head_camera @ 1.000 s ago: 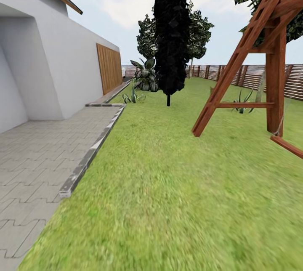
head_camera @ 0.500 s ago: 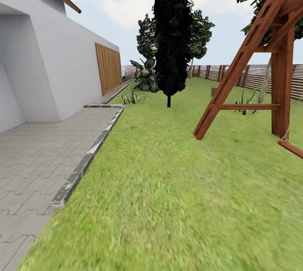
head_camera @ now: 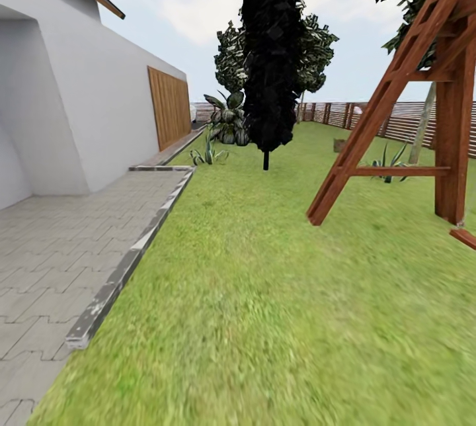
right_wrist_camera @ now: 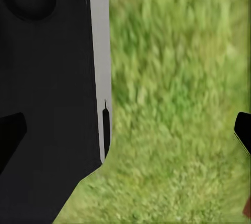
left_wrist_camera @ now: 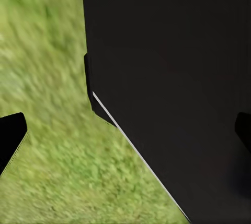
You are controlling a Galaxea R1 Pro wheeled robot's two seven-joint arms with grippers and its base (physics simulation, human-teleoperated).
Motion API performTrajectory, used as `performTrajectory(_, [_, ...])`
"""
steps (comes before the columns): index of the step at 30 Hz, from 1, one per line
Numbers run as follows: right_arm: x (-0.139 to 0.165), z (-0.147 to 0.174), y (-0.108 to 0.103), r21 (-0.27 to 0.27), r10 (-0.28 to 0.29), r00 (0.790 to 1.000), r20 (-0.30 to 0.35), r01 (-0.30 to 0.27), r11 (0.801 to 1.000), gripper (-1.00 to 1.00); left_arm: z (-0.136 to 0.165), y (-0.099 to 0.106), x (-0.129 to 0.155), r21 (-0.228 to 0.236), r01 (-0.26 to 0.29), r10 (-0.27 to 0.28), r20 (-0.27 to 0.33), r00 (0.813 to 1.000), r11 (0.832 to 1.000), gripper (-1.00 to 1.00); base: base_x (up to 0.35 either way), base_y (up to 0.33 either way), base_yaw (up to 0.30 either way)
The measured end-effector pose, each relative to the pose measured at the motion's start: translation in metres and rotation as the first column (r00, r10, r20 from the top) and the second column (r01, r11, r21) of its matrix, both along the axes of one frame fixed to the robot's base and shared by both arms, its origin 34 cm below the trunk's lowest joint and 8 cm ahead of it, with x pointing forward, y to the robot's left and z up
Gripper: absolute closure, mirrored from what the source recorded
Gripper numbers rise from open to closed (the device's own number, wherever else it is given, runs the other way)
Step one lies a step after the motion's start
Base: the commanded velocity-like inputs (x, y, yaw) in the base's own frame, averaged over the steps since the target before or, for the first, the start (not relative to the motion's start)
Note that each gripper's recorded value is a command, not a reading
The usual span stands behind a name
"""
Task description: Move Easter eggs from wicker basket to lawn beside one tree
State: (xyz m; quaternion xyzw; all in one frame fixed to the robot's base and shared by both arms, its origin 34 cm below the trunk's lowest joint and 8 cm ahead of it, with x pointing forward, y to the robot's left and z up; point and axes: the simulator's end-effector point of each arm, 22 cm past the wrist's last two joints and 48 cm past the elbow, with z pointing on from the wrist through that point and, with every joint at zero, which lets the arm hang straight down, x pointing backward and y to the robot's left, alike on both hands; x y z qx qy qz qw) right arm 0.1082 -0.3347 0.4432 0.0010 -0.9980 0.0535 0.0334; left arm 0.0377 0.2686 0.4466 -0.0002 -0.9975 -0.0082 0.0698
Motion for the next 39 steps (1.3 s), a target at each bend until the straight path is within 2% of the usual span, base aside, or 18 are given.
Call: performTrajectory(39, [0.0001, 0.0, 0.0, 0.0, 0.0, 1.0, 0.0, 0.0, 1.0, -1.0, 0.0, 0.0, 0.0001, 0.0, 0.0, 0.0, 0.0, 1.0, 1.0, -1.0, 0.345, 0.0, 0.0])
